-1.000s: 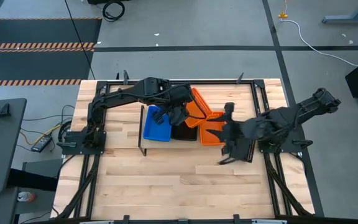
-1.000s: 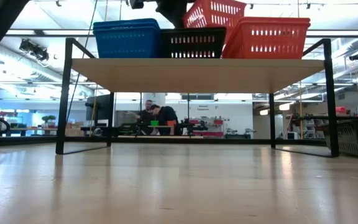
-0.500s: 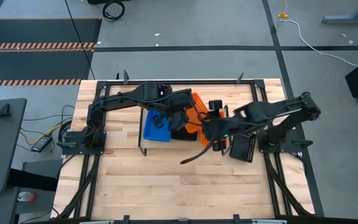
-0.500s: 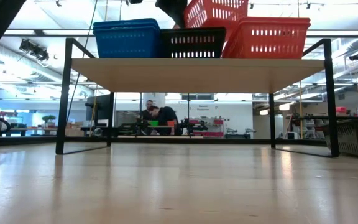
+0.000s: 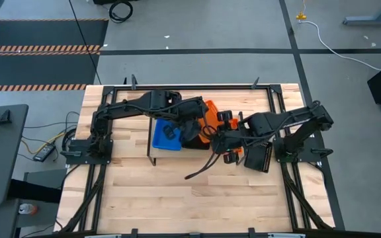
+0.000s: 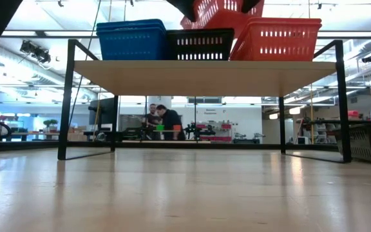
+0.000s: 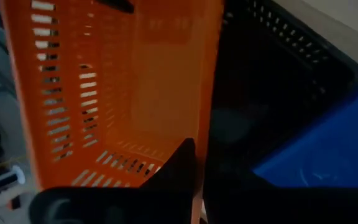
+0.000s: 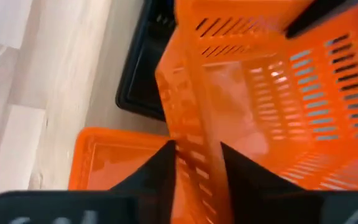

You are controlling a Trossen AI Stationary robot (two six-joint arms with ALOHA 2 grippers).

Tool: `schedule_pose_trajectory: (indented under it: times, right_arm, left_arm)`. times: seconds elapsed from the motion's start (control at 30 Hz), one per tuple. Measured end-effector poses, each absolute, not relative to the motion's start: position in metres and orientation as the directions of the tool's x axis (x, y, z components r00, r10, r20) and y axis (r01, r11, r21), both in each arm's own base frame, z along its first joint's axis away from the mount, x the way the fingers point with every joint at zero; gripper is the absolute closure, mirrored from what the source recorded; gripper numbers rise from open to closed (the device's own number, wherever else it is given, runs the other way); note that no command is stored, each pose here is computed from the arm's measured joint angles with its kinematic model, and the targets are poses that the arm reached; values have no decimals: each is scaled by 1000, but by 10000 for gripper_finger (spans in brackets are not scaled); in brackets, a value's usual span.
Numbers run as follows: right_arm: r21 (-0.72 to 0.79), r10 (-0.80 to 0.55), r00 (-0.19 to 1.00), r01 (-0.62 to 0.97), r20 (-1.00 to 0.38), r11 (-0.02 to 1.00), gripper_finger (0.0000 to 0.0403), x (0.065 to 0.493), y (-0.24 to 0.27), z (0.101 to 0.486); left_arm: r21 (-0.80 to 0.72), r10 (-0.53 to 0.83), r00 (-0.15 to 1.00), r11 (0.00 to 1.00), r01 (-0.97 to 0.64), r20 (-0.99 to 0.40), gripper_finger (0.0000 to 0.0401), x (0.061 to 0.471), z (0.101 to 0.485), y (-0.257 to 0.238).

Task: Stack baskets on shelf by color
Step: Stack the orange basket on the stacked orange baskets on the shelf

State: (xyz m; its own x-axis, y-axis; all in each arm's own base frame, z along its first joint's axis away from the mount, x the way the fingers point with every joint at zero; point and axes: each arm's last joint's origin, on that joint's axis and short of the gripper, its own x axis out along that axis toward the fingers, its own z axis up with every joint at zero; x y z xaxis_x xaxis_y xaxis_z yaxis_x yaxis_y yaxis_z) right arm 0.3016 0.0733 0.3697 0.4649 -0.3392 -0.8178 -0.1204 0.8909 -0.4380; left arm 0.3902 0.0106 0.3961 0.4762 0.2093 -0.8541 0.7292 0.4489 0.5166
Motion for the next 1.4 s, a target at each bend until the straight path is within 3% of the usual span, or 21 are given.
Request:
schedule_pose_trajectory:
  times: [0.17,0.3,0.47,0.73,0.9,1.2,1.4]
  right_arm:
    - [-409,-319,442,-122,-838,904,387,300,74,368]
    - [-411,-339,416,-94,-843,907,389,297,72,367]
    - [-400,-373,306,-25,-876,916,395,285,69,364]
    - [-255,-277,220,122,-935,959,395,277,71,361]
    - [-217,-246,237,142,-940,966,395,277,78,361]
    - [-140,-175,311,134,-934,981,395,276,97,370]
    - [-114,-143,330,108,-933,988,395,276,108,368]
  left_arm:
    - [532,214,497,496,686,-841,358,392,398,12]
    - [569,253,520,511,644,-816,323,393,401,13]
    - [675,395,569,584,451,-722,271,383,422,20]
    - [613,338,675,760,216,-656,217,343,464,46]
    - [541,328,695,834,106,-640,212,325,476,61]
    - [476,366,661,879,-16,-655,232,313,478,88]
    - [352,275,695,936,-33,-665,236,309,477,102]
